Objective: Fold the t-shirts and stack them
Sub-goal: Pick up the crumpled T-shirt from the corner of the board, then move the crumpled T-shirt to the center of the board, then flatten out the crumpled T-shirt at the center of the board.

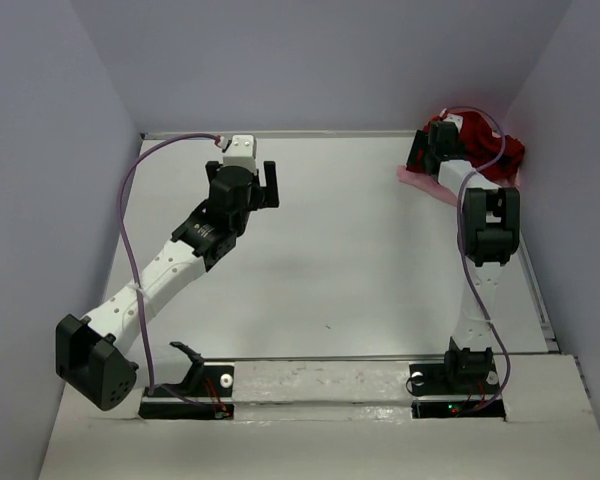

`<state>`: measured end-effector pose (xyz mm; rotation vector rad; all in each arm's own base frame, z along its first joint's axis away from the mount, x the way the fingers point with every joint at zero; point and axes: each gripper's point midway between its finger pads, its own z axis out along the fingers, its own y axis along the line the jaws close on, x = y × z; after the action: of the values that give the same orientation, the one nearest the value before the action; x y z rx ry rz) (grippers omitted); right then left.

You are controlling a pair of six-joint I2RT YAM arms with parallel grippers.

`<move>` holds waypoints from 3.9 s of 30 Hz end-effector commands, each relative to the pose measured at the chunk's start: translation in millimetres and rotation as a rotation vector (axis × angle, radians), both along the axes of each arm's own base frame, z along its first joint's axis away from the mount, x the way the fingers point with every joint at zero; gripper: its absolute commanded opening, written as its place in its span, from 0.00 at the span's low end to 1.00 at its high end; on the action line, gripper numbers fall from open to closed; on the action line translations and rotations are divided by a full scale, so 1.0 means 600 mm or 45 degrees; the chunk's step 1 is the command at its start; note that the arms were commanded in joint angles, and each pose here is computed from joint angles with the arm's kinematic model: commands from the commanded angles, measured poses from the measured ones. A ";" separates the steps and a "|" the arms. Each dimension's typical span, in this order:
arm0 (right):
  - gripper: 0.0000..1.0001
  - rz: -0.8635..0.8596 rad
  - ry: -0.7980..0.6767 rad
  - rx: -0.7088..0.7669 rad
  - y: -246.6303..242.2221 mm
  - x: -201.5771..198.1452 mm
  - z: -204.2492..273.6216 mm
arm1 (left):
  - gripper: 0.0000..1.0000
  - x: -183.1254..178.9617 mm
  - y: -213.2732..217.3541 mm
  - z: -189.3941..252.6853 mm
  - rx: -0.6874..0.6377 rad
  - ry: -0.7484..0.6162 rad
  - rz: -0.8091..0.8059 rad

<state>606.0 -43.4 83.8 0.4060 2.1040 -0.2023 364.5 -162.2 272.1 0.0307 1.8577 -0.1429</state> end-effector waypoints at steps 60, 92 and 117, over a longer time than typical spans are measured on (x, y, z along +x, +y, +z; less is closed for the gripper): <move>0.00 1.325 0.154 0.222 0.732 -0.611 0.053 | 0.96 0.009 0.022 0.029 -0.029 -0.061 0.132; 0.52 0.458 0.168 -0.187 0.423 -0.405 0.019 | 0.96 0.011 0.015 0.014 -0.022 -0.029 0.114; 0.00 0.481 0.331 -0.142 0.444 -0.351 -0.071 | 0.96 0.010 0.010 0.014 -0.018 -0.028 0.107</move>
<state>380.8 199.1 29.0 -0.0956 2.3833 -0.2744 367.3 -153.2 261.1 -0.0305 1.8806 -0.0731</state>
